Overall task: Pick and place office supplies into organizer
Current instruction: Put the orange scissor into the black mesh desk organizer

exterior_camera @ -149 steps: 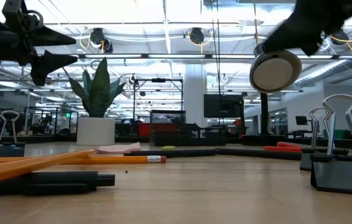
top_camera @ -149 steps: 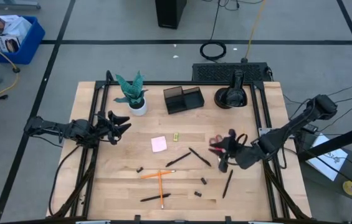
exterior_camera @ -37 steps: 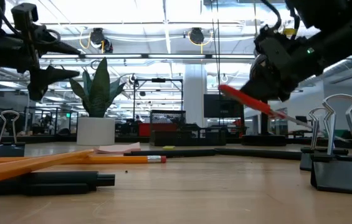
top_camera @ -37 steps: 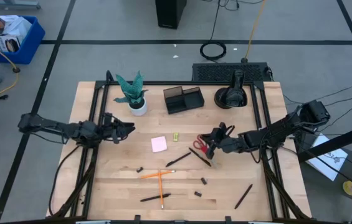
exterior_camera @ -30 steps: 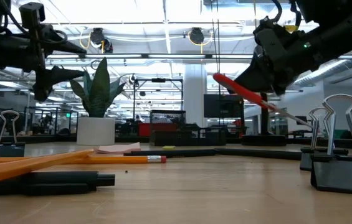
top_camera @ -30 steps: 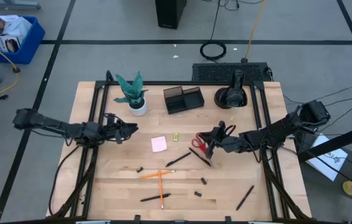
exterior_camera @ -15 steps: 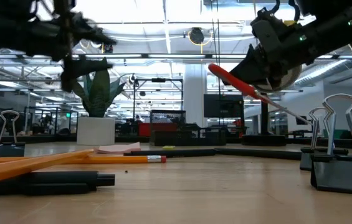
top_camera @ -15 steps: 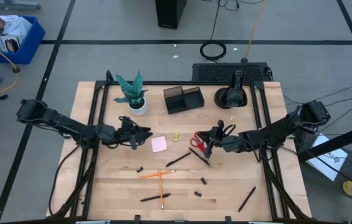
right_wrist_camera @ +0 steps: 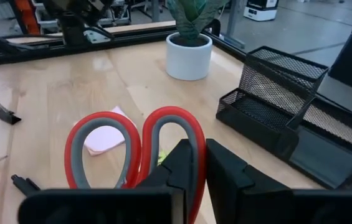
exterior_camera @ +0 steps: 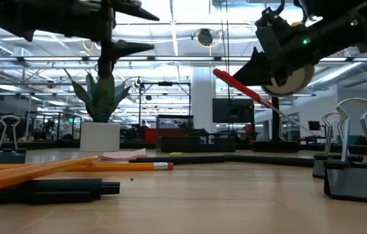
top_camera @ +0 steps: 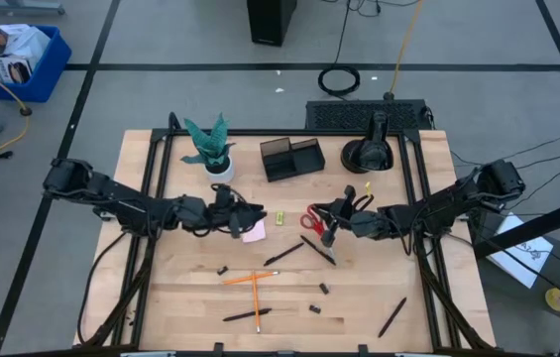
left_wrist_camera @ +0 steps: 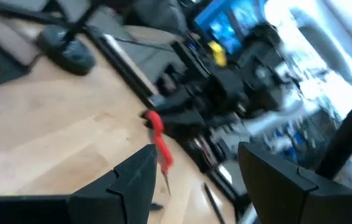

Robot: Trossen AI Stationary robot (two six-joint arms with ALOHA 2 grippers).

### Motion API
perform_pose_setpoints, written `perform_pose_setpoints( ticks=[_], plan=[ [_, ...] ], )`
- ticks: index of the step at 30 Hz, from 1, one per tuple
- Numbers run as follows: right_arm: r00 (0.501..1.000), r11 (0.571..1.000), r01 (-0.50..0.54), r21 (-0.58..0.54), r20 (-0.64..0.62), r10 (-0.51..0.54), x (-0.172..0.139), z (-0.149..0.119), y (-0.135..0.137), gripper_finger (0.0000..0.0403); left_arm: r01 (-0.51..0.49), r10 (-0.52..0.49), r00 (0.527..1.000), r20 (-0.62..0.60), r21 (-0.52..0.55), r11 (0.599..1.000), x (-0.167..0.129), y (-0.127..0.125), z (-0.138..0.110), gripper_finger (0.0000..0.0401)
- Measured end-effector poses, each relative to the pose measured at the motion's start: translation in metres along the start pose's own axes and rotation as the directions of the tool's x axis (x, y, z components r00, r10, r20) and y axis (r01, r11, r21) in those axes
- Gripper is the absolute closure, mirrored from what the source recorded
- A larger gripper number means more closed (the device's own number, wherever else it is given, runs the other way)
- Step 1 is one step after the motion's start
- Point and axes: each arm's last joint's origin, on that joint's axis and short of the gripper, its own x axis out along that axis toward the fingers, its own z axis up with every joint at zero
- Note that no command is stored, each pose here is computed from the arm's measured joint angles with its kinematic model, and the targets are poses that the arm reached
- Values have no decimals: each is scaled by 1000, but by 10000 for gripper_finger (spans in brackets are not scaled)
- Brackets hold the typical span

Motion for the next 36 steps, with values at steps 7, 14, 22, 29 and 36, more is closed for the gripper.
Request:
perform_pose_setpoints(
  ticks=[7,14,22,29,36],
  plan=[
    [1000,999,-4,-33,16,4,0,2,0,376,-51,45,998,-47,-136,989,30,8,-6,171],
    [1000,998,-5,-61,22,6,1,10,3,378,-25,15,995,-102,-95,995,60,0,-8,171],
    [1000,998,-4,-68,14,5,1,10,4,377,-106,90,979,-182,-83,991,82,1,-18,171],
    [1000,998,-5,-64,17,6,1,11,4,375,-109,94,977,-194,-69,992,92,-1,-21,171],
    [1000,998,-8,-61,17,9,1,11,4,377,-103,92,973,-211,-46,994,100,-2,-23,171]
  ],
)
